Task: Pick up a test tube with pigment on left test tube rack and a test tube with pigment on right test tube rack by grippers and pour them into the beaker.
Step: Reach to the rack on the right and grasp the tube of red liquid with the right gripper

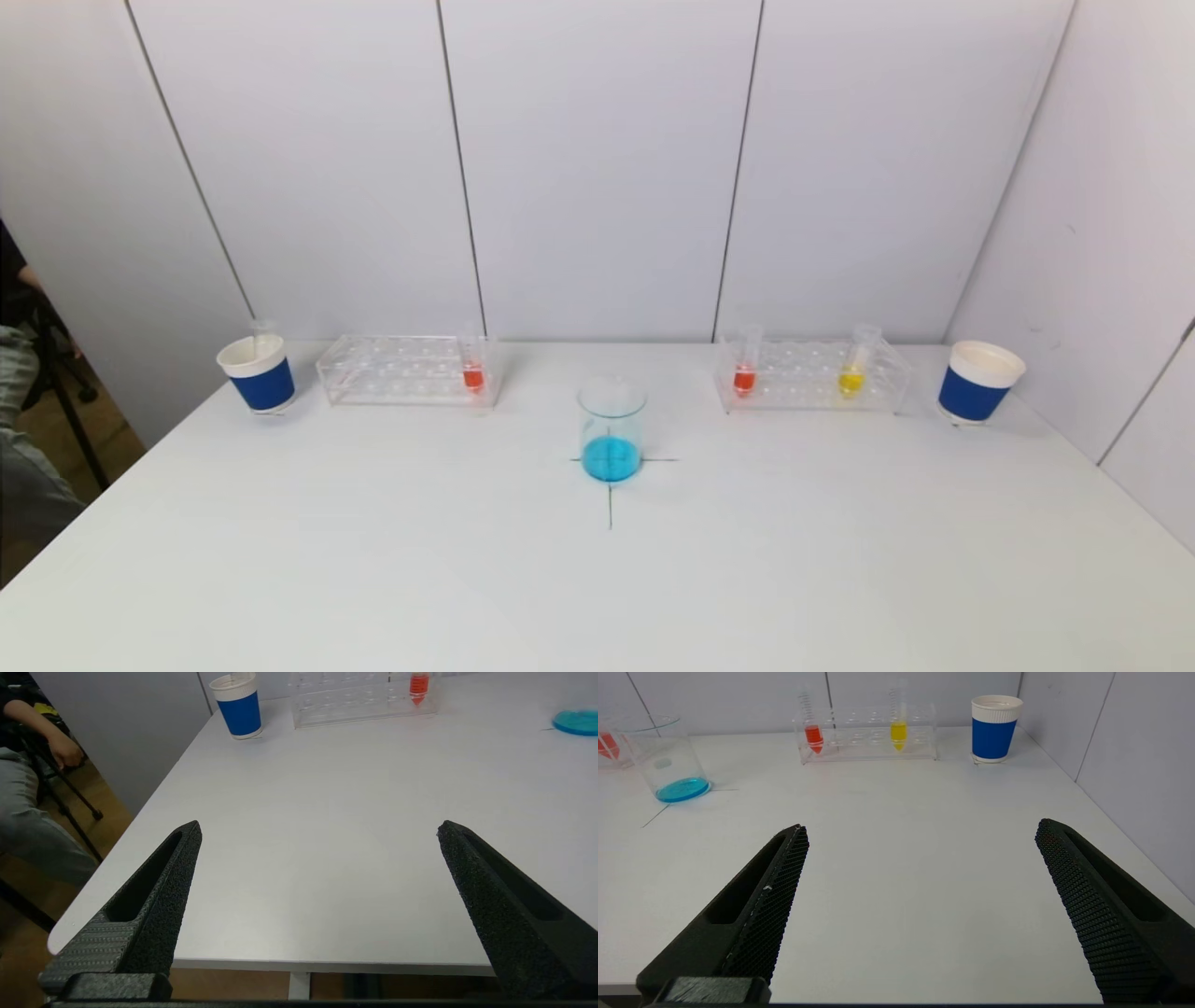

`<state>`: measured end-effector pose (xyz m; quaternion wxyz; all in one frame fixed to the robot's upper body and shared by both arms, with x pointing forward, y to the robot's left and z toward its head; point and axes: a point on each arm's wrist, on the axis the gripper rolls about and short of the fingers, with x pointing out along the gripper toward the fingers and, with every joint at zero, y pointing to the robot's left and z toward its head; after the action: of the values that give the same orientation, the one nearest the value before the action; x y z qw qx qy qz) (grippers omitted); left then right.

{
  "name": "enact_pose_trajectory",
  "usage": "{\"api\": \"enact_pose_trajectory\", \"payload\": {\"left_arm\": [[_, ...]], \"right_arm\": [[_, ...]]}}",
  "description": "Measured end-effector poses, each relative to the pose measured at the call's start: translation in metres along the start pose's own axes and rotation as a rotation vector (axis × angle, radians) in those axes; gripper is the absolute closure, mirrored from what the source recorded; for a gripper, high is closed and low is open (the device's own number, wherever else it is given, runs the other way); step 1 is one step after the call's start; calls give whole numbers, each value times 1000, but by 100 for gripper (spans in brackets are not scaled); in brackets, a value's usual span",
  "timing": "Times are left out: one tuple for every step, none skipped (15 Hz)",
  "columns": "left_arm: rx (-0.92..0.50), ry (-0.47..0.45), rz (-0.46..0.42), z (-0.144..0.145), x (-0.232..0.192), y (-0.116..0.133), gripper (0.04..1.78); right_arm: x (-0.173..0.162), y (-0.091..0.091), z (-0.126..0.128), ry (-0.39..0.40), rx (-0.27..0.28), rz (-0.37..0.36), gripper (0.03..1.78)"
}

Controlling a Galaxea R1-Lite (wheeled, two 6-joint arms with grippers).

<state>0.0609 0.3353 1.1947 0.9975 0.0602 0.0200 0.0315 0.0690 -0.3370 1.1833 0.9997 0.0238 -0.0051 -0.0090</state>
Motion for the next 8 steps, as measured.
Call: {"api": "enact_pose_trajectory", "payload": {"left_arm": [[-10, 0, -19, -1, 1, -1, 6], [-21, 8, -51, -4, 2, -2, 6], [-31, 14, -86, -8, 3, -3, 6], [-39, 11, -99, -9, 4, -4, 6], [-51, 13, -99, -9, 4, -4, 6], [-69, 15, -95, -10, 4, -4, 6], [-91, 17, -92, -10, 4, -4, 6], [-118, 19, -86, -10, 4, -3, 6]], "right_arm": [[0, 0, 0, 0, 0, 0, 4], [0, 0, 0, 0, 0, 0, 4], [0, 0, 0, 0, 0, 0, 4], [0, 0, 0, 0, 0, 0, 4], [0, 0, 0, 0, 0, 0, 4], [0, 0, 0, 0, 0, 0, 4], [0, 0, 0, 0, 0, 0, 4], [0, 0, 0, 0, 0, 0, 4]]}}
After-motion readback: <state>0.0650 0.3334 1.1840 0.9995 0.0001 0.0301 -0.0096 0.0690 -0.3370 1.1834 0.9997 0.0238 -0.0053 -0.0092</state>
